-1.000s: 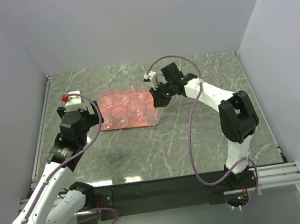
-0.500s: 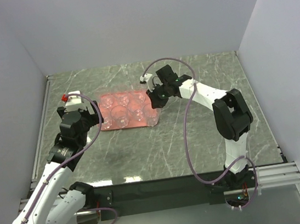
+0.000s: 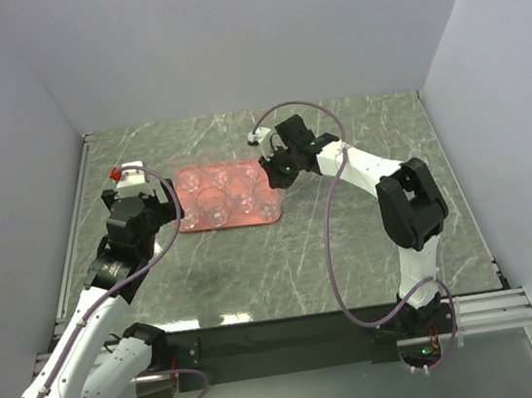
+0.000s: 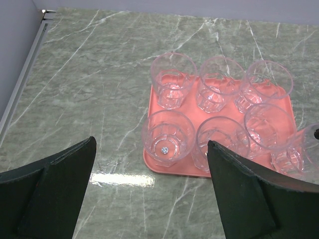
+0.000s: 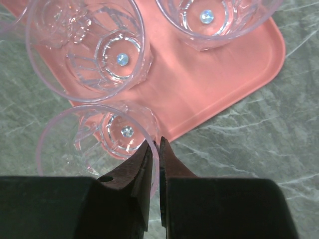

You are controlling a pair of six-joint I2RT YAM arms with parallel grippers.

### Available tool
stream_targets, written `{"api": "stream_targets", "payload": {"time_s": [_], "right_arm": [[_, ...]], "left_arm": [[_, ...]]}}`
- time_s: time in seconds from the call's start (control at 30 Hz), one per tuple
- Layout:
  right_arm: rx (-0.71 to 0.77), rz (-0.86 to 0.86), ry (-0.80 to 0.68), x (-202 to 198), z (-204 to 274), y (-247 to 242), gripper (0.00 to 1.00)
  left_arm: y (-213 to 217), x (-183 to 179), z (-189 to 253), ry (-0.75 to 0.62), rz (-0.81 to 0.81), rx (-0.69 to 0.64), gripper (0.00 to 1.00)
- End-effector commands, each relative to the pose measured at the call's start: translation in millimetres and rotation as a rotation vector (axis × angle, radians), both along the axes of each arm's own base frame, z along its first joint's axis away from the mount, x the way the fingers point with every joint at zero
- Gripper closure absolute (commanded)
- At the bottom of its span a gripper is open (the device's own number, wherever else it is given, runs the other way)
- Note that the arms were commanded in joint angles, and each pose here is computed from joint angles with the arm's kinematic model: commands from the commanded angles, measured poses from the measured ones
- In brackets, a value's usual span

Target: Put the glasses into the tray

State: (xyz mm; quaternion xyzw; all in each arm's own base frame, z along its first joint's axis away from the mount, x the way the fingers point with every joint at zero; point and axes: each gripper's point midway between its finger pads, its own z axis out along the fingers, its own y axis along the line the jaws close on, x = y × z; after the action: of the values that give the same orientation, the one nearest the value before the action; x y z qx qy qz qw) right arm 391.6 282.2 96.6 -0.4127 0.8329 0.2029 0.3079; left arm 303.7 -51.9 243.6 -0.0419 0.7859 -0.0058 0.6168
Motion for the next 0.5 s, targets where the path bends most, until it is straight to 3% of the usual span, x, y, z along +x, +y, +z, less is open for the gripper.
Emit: {"api": "stream_targets", "payload": {"time_s": [0.0, 0.47], "right_arm": [[0.027, -0.008, -0.073, 13.8, 15.1, 13.4, 0.94], [-0.006, 0.067, -0.075, 1.3, 15.9, 11.9, 0.68]], "left_arm": [[-1.8, 3.4, 11.2, -0.041, -0.007, -0.013, 0.01], [-0.8, 3.0, 11.4, -0.043, -0.003, -0.013, 0.01]]}}
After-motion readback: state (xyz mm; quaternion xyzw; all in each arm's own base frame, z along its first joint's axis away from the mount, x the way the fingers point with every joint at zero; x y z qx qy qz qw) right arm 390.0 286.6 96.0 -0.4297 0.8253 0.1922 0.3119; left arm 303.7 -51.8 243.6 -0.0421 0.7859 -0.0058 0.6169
